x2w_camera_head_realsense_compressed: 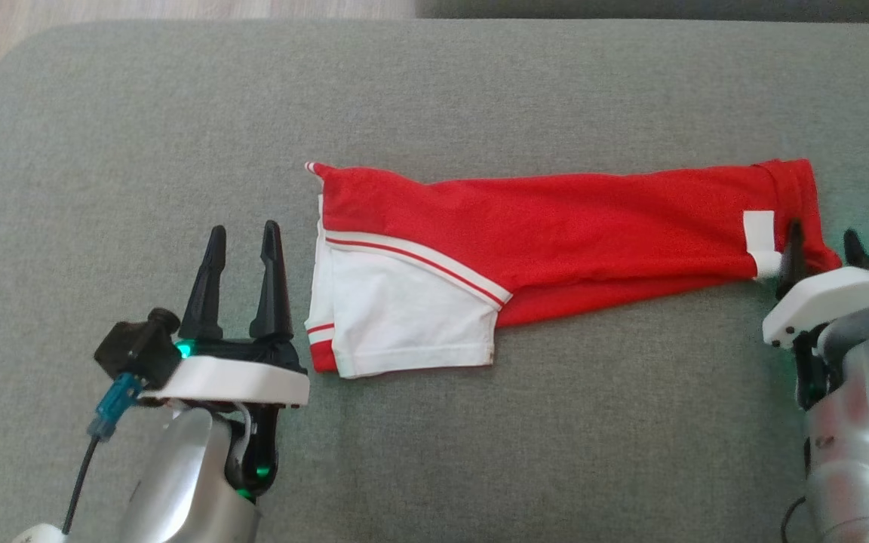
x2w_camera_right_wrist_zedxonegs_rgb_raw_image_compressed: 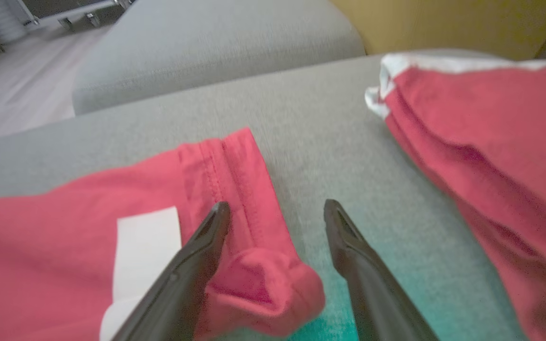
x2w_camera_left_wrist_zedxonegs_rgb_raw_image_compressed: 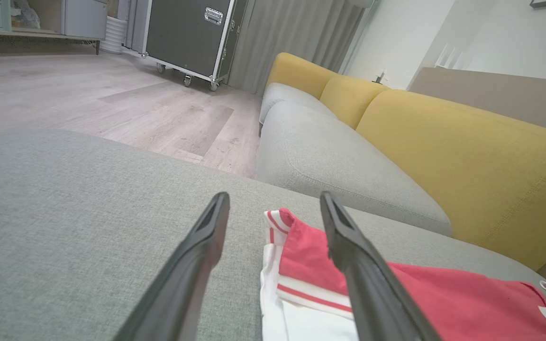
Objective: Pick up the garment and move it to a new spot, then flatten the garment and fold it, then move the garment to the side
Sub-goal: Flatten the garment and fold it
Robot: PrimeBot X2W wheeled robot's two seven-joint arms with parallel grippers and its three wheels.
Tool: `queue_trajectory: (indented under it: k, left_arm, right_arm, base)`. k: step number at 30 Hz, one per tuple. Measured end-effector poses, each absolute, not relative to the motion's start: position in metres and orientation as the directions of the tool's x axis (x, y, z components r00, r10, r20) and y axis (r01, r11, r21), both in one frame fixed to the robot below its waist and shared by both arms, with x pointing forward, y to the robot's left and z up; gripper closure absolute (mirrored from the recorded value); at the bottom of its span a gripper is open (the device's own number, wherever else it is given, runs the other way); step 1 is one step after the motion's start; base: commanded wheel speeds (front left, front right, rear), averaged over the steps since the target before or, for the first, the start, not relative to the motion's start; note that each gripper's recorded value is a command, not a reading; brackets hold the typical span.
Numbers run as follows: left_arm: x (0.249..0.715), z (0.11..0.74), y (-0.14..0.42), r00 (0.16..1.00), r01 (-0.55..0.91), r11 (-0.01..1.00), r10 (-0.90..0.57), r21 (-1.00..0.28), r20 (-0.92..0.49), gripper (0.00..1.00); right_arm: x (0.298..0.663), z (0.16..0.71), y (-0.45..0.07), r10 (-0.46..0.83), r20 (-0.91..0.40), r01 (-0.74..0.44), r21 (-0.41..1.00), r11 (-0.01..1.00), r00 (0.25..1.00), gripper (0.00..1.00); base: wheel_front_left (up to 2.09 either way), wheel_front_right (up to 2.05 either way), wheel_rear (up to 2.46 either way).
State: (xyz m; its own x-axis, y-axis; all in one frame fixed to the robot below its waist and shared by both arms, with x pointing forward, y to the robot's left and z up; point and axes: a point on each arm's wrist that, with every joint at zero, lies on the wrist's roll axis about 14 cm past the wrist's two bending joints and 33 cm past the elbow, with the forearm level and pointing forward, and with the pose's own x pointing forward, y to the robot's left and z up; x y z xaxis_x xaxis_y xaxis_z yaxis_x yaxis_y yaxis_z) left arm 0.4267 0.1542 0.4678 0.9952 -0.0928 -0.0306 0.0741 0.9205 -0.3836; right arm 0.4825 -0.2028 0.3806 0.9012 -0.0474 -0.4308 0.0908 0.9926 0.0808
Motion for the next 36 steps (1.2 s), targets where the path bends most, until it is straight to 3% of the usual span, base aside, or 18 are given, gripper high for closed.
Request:
queue_trajectory:
  k: [6,7,8,9,19,28,36]
  left_arm:
    - [0.428,0.464,0.155,0.995,0.067,0.920,-0.089,-0.386,-0.039,0.00]
    - [0.428,0.464,0.155,0.995,0.068,0.920,-0.090,-0.386,-0.039,0.00]
    - [0.429,0.464,0.154,0.995,0.070,0.920,-0.092,-0.387,-0.038,0.00]
    - [0.430,0.465,0.154,0.995,0.072,0.919,-0.093,-0.387,-0.037,0.00]
    - [0.434,0.475,0.144,0.993,0.105,0.914,-0.117,-0.391,-0.008,0.00]
    - [0.425,0.493,0.135,0.989,0.144,0.909,-0.141,-0.392,0.037,0.00]
    - [0.409,0.507,0.137,0.988,0.152,0.908,-0.133,-0.390,0.076,0.00]
  right_arm:
    - [0.482,0.361,-0.194,-0.031,-0.505,0.095,0.102,0.990,0.863,0.00]
    - [0.483,0.361,-0.193,-0.027,-0.507,0.092,0.105,0.990,0.861,0.27]
    - [0.484,0.361,-0.192,-0.024,-0.509,0.092,0.108,0.990,0.861,0.79]
    - [0.485,0.362,-0.191,-0.022,-0.509,0.091,0.111,0.990,0.861,1.00]
    - [0.480,0.375,-0.199,-0.045,-0.439,0.102,0.108,0.989,0.897,1.00]
    - [0.457,0.404,-0.259,-0.185,-0.347,0.220,0.062,0.974,0.919,1.00]
    - [0.457,0.437,-0.241,-0.148,-0.258,0.175,0.085,0.981,0.955,1.00]
  base:
    - [0.00,0.00,0.00]
    - [0.00,0.00,0.00]
    - [0.00,0.00,0.00]
    - [0.00,0.00,0.00]
    - [0.00,0.00,0.00]
    - [0.00,0.00,0.00]
    - [0.00,0.00,0.00]
